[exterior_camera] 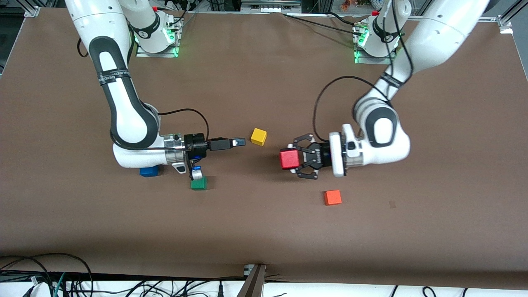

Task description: Pass red block to right arm, stack on blue

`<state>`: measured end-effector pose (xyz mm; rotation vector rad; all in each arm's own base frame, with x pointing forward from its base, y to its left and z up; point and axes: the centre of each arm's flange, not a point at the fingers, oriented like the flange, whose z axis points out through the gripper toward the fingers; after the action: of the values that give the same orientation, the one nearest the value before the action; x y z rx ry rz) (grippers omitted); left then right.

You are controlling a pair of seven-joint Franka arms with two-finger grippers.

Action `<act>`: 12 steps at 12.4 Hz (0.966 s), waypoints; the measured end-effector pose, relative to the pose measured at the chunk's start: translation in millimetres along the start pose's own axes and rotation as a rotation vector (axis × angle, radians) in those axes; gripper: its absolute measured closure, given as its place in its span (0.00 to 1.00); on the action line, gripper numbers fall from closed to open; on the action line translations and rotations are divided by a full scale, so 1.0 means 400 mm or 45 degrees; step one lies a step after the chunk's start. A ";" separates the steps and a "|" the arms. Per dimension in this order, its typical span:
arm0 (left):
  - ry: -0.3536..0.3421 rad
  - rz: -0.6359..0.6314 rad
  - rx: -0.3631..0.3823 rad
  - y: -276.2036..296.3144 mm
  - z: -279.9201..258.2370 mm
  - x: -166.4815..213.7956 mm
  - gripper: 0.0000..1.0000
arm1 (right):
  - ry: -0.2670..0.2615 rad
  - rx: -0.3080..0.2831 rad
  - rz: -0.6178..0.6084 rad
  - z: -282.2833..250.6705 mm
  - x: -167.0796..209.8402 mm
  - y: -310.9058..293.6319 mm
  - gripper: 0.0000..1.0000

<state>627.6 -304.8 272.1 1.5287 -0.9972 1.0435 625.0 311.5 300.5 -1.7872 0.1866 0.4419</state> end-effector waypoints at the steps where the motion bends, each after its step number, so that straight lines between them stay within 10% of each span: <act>1: 0.047 0.006 0.018 0.014 0.029 -0.015 0.44 | -0.002 0.002 -0.003 0.008 -0.004 -0.005 0.00; 12: 0.147 0.002 0.052 0.137 0.196 -0.063 0.44 | 0.056 -0.029 -0.072 0.050 -0.005 -0.008 0.00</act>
<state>579.1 -388.5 252.5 1.4832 -0.9023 1.1467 620.5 331.1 300.0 -1.8209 0.1621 0.3658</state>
